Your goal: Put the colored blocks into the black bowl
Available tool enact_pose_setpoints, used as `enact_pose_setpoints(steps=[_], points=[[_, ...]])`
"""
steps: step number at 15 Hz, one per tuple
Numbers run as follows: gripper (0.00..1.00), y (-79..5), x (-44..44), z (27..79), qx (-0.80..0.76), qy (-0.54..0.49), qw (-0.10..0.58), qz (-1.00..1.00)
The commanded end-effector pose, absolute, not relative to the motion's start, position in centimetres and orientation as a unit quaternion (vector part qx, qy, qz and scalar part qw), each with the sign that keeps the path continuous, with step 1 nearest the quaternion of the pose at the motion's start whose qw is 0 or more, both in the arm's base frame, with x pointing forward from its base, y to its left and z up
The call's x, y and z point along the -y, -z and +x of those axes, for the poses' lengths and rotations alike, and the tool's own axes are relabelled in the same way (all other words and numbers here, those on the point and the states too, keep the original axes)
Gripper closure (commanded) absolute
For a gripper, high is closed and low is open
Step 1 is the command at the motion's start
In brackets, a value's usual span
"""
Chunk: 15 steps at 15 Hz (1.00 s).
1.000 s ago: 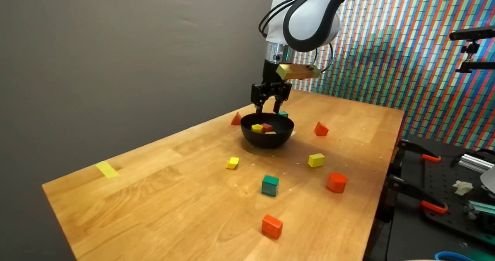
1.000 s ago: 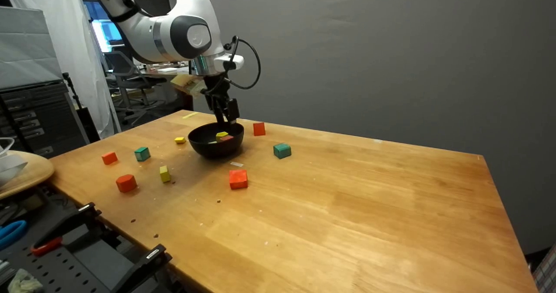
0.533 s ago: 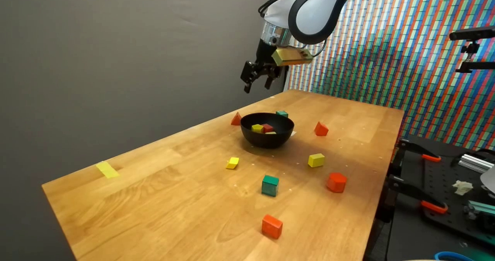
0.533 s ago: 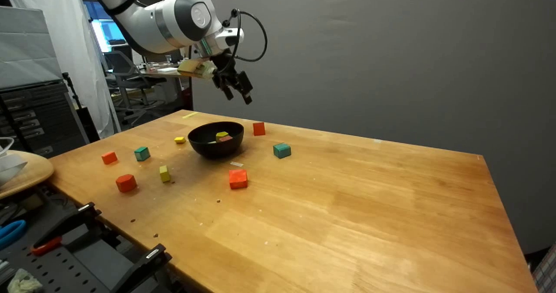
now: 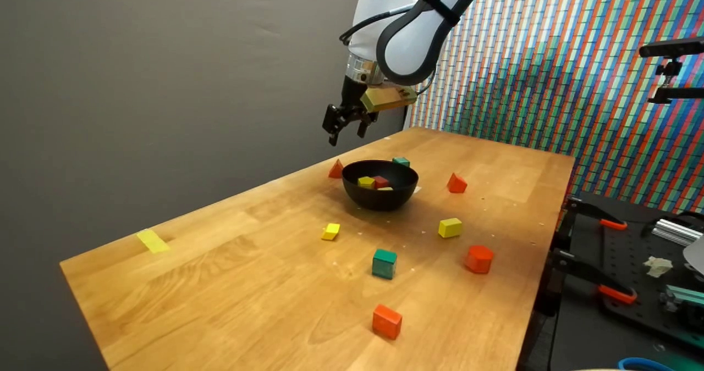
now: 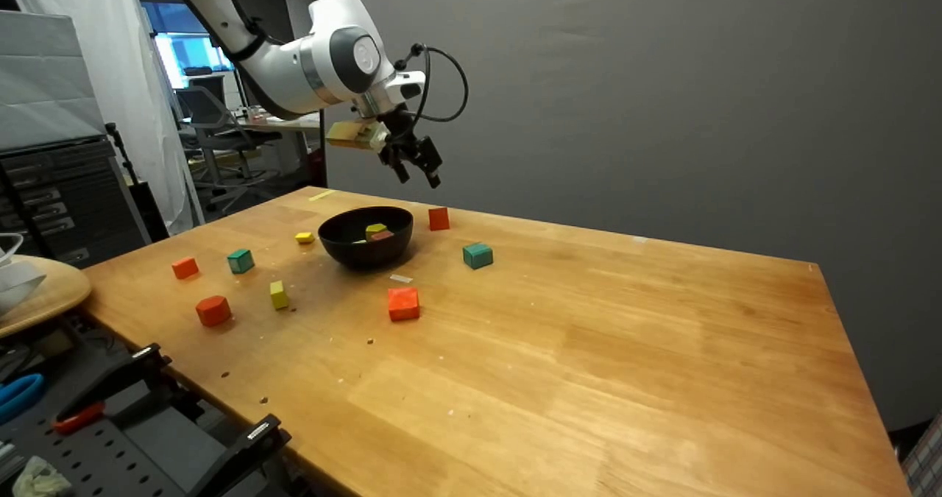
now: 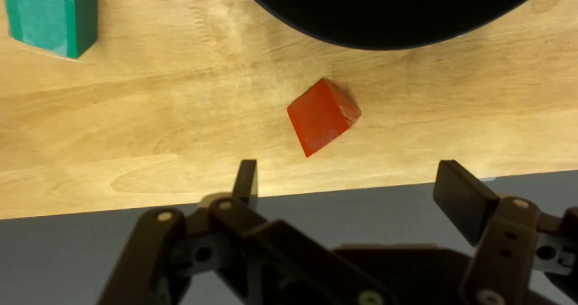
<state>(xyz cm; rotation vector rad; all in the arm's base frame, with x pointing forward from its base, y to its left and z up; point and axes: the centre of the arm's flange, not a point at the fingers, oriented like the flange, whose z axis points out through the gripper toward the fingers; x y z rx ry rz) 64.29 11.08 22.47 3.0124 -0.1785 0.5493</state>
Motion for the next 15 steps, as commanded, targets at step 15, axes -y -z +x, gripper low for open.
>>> enact_pose_setpoints(steps=[15], points=[[0.26, -13.9, -11.5, 72.3, 0.099, -0.119, 0.055, 0.986]])
